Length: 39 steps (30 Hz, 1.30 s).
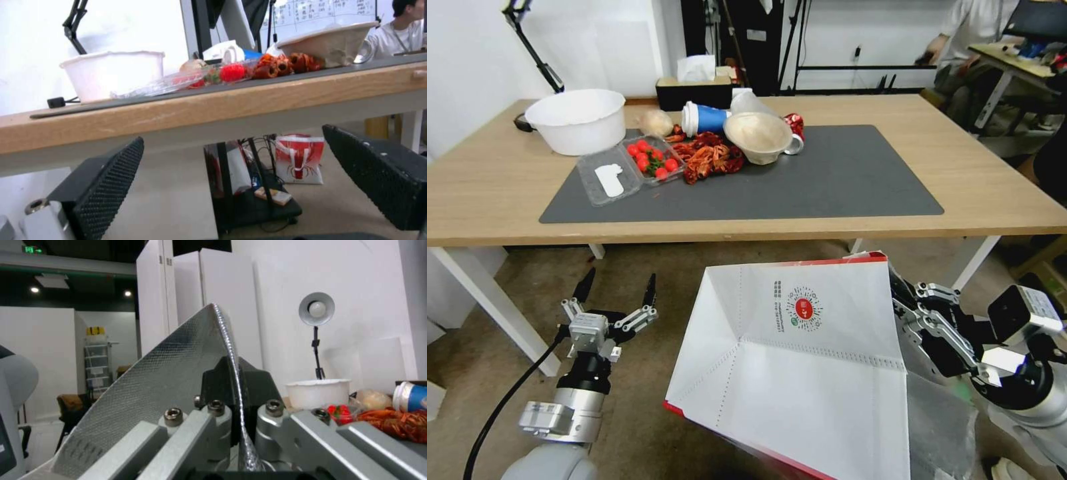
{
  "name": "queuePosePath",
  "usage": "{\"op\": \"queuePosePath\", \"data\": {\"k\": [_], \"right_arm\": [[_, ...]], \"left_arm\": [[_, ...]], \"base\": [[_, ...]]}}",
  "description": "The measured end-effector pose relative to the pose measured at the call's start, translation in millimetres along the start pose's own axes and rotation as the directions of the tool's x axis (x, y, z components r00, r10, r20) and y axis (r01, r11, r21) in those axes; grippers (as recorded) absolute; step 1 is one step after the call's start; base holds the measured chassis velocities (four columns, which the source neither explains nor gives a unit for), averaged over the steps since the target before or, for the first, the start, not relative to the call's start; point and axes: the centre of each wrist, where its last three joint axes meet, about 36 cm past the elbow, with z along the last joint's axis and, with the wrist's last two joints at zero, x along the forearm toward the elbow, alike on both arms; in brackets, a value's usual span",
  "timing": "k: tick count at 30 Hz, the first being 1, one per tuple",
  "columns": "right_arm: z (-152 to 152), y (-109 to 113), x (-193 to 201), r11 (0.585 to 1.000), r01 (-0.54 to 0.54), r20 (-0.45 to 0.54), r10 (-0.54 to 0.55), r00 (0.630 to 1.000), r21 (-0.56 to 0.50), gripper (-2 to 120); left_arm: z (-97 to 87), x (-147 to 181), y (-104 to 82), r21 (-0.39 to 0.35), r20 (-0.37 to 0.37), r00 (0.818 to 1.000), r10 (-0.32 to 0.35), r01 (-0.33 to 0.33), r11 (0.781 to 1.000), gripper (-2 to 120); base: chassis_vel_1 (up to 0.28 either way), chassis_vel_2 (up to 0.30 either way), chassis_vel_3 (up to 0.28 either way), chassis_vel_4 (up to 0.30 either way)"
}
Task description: Pick up the food delivery bag from the floor and place it on the table.
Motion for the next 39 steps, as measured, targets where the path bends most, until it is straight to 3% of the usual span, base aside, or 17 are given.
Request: {"op": "queuePosePath", "data": {"k": [9,39], "right_arm": [[-1.8,-1.4,-0.5,1.000,-0.008,0.005,0.008,1.000,0.010,0],[4.6,-10.4,-0.7,1.000,-0.016,-0.001,0.016,1.000,-0.001,0]], "left_arm": [[-5.4,-1.7,0.3,-0.005,-0.009,1.000,0.018,-0.018,1.000,100],[6.1,-3.7,0.6,0.000,-0.033,0.999,0.011,-0.011,1.000,100]], "base": [[0.000,0.000,0.000,0.000],[0.000,0.000,0.000,0.000]]}}
